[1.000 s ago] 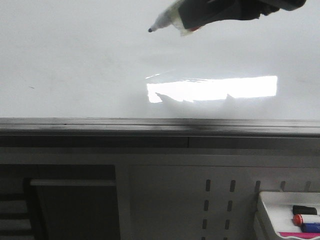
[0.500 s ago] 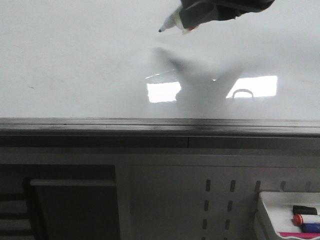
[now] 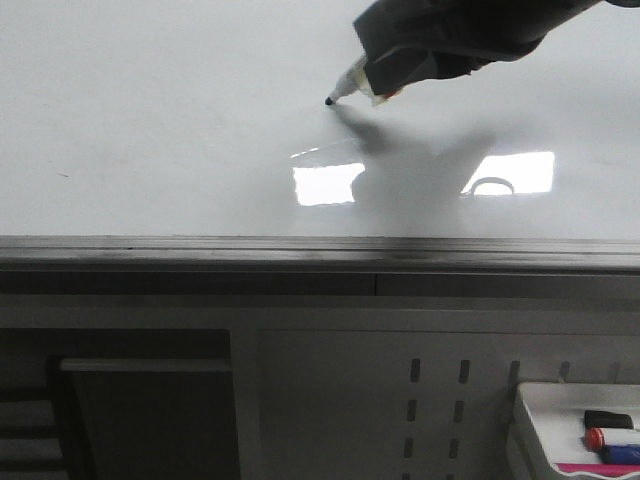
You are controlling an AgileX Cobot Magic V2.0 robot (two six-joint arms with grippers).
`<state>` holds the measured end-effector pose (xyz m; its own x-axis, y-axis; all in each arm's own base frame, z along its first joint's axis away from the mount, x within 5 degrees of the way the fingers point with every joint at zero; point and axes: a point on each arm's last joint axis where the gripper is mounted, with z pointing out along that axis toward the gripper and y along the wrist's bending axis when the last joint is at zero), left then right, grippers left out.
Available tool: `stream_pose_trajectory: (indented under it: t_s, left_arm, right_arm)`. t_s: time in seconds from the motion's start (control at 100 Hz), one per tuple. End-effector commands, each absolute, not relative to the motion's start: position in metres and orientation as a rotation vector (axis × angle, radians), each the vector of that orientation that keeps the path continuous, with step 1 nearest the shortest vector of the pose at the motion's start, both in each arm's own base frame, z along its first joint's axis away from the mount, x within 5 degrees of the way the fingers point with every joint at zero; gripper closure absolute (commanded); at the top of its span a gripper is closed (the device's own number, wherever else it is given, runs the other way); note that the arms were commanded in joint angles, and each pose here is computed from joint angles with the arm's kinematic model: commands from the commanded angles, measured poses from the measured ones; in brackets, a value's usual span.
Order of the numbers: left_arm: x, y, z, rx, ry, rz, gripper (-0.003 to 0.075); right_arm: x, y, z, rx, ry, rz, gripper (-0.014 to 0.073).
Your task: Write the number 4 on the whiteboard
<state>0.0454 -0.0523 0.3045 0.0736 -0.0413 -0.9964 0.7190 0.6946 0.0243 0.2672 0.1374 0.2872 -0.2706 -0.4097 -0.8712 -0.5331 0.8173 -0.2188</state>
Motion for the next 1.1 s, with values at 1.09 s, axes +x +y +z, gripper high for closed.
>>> stream_pose_trajectory:
  t_s: [1.09]
  left_arm:
    - [0.047,-0.049,0.315,0.546,1.369,-0.637,0.0741]
  right_arm:
    - [0.253,0.106,0.294,-0.617,2.157,0.085,0.0638]
